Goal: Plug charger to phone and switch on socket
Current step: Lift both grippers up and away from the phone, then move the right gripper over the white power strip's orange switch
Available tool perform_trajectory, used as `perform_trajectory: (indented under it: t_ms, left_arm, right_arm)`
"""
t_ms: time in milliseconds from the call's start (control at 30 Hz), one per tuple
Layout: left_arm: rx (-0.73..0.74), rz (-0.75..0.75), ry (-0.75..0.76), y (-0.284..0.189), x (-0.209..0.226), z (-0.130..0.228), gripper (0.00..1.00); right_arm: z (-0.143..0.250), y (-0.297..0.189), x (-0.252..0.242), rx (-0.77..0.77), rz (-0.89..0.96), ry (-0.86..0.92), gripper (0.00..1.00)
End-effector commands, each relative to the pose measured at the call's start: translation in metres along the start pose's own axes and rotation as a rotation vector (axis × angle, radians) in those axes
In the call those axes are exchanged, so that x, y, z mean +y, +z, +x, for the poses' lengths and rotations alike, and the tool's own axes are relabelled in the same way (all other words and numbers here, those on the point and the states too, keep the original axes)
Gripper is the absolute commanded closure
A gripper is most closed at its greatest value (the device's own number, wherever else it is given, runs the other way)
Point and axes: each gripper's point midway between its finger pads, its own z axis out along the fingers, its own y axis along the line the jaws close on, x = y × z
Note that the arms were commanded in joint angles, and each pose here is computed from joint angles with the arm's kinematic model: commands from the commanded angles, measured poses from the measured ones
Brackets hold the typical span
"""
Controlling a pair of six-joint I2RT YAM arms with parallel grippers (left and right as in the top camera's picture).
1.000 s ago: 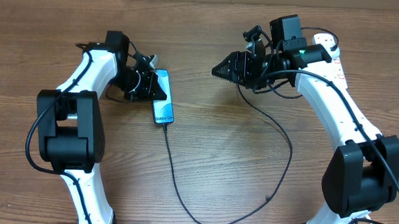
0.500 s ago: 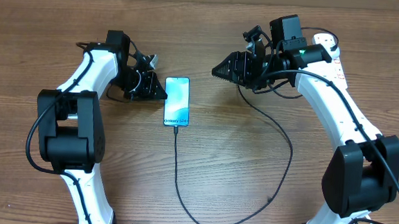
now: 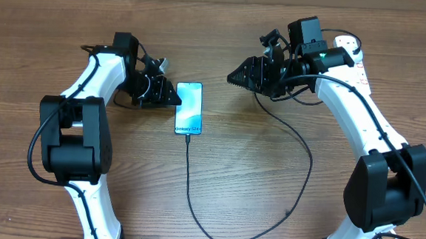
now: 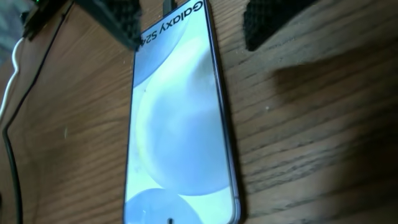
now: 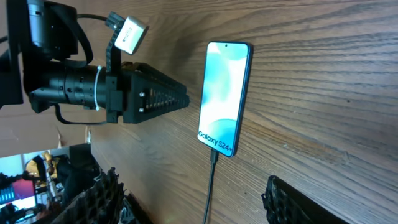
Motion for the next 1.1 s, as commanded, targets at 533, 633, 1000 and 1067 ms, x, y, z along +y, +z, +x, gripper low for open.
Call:
perform_trajectory:
  t_ms: [533,633,1000,1067]
  left_arm:
    - [-0.275,-0.184,0.022,-0.157,-0.064,-0.066,0.45]
    - [-0.356,-0.218,0.014,-0.19,-0.078,-0.071,0.44]
    - [-0.544,-0.352,-0.004,-0.262,-0.093,-0.07,0.03]
    - [-0.546,-0.372,-0.01,-0.263,-0.09,-0.07,0.0]
  right_arm:
    - [-0.03,-0.077,-0.008,-0.097,0.228,-0.038,0.43]
    - [-0.039,-0.107,-0.017,-0.147,0.337,-0.017,0.45]
    - [-0.06,-0.21,-0.083,-0.366,0.582,0.244,0.41]
    - [-0.06,-0.226,-0.098,-0.399,0.592,0.297,0.37]
